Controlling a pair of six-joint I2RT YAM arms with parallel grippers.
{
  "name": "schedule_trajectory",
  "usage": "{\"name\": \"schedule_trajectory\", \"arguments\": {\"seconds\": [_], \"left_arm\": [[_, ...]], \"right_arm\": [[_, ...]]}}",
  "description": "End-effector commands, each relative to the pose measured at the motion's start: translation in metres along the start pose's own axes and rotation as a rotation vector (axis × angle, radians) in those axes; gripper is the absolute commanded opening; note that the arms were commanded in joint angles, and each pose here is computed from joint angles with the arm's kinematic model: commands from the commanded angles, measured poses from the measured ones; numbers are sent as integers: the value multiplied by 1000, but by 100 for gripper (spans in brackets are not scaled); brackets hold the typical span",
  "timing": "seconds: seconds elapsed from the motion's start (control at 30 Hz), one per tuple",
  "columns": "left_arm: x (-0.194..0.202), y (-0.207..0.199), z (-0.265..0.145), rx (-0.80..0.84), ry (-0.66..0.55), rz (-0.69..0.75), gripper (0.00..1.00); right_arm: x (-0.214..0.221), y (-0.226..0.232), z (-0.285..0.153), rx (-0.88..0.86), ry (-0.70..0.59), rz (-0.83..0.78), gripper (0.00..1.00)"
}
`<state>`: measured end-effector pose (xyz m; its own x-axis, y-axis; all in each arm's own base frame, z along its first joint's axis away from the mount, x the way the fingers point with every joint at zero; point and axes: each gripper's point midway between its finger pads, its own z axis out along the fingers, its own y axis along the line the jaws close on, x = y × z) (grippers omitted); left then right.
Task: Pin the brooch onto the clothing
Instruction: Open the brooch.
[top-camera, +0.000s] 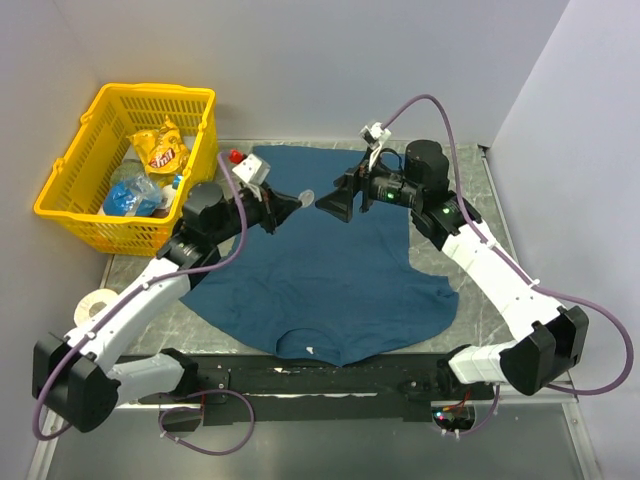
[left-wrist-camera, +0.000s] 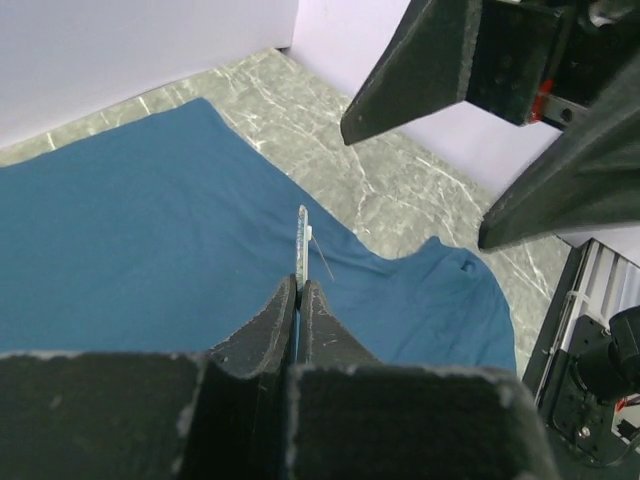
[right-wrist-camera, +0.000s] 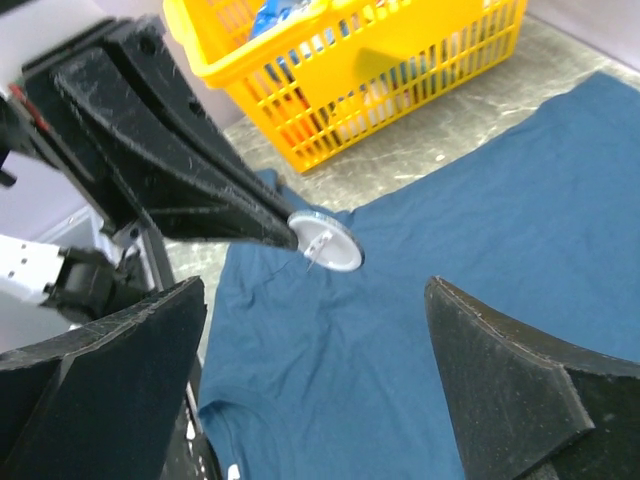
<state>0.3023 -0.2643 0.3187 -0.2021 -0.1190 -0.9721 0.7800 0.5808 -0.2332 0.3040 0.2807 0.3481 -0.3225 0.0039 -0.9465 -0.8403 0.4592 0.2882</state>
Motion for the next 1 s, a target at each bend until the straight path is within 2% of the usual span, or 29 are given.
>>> {"name": "schedule_trajectory", "arguments": {"seconds": [0.0,0.1,0.27,0.57,0.6,0.67,0.83,0.97], "left_arm": [[-39,-20,-21,42,-154,89,1],[-48,-30,-36,68,-214,104,1],[-55,-55,-42,187,-215,107,1],[-66,-71,-47,264,-252,114,1],[-67,-72,-47,268,-255,108,1],[-66,-72,-45,276,-253,104,1],[-66,-75,-45,294,-257,99,1],[-65,-75,-45,298,-253,104,1]], "right_arm": [[-3,4,-7,-68,-8,-47,94],[-7,10,-13,-123,-26,-48,92],[-14,30,-15,-237,-49,-42,74],[-24,56,-9,-358,-80,-46,69],[-24,56,-7,-359,-77,-46,63],[-19,55,-1,-368,-57,-34,58],[-14,57,4,-390,-45,-15,49],[-19,59,3,-398,-60,-24,46]]}}
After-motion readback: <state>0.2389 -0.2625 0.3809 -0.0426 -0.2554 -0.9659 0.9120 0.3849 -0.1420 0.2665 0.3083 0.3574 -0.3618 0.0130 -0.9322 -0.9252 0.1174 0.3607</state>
